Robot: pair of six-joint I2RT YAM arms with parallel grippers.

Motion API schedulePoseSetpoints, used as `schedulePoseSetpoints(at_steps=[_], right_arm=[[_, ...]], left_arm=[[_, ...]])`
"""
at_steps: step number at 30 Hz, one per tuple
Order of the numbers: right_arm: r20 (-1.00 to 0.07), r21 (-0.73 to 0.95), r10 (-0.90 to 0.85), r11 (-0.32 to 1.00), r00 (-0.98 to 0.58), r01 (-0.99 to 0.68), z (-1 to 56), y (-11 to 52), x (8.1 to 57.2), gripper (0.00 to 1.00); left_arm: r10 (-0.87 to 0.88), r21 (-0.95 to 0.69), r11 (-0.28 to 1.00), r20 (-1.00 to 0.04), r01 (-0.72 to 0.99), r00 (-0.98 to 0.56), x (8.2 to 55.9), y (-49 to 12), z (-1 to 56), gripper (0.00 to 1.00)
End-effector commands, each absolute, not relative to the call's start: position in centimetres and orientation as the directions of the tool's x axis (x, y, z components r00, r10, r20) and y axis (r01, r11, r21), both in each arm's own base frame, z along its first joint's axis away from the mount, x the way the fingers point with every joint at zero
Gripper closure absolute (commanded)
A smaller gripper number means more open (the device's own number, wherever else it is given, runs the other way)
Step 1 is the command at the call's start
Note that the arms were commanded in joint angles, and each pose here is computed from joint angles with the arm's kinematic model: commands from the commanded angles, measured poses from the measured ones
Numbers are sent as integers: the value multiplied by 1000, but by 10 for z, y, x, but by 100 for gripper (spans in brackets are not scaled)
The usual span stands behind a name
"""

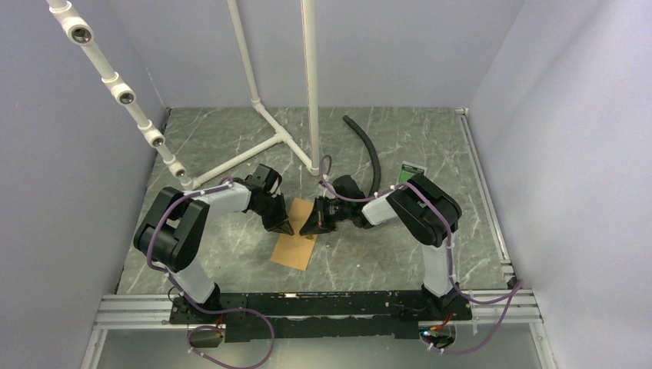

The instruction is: Place the letter into the envelope and seal it

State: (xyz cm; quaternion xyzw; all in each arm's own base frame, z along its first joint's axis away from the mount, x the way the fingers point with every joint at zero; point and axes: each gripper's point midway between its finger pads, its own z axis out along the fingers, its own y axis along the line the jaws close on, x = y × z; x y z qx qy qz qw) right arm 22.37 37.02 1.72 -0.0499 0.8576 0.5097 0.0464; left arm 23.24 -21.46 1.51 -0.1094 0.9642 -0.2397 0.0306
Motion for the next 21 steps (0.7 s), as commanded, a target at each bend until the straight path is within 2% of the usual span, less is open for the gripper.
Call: schedulePoseSetpoints(at_steps=[1, 11, 21], right_arm=[[-124, 849, 8, 519, -992, -102, -3, 371, 224, 100], [-88, 842, 29, 537, -996, -59, -12, 371, 213, 100], [-73, 852, -61, 515, -995, -94, -14, 360, 181, 100]], left_arm=[[-231, -315, 921, 34, -229, -972, 208, -186, -11, 98], [-243, -317, 916, 55, -248, -968, 200, -184, -11, 98], [-251, -311, 915, 58, -257, -966, 197, -183, -14, 98]])
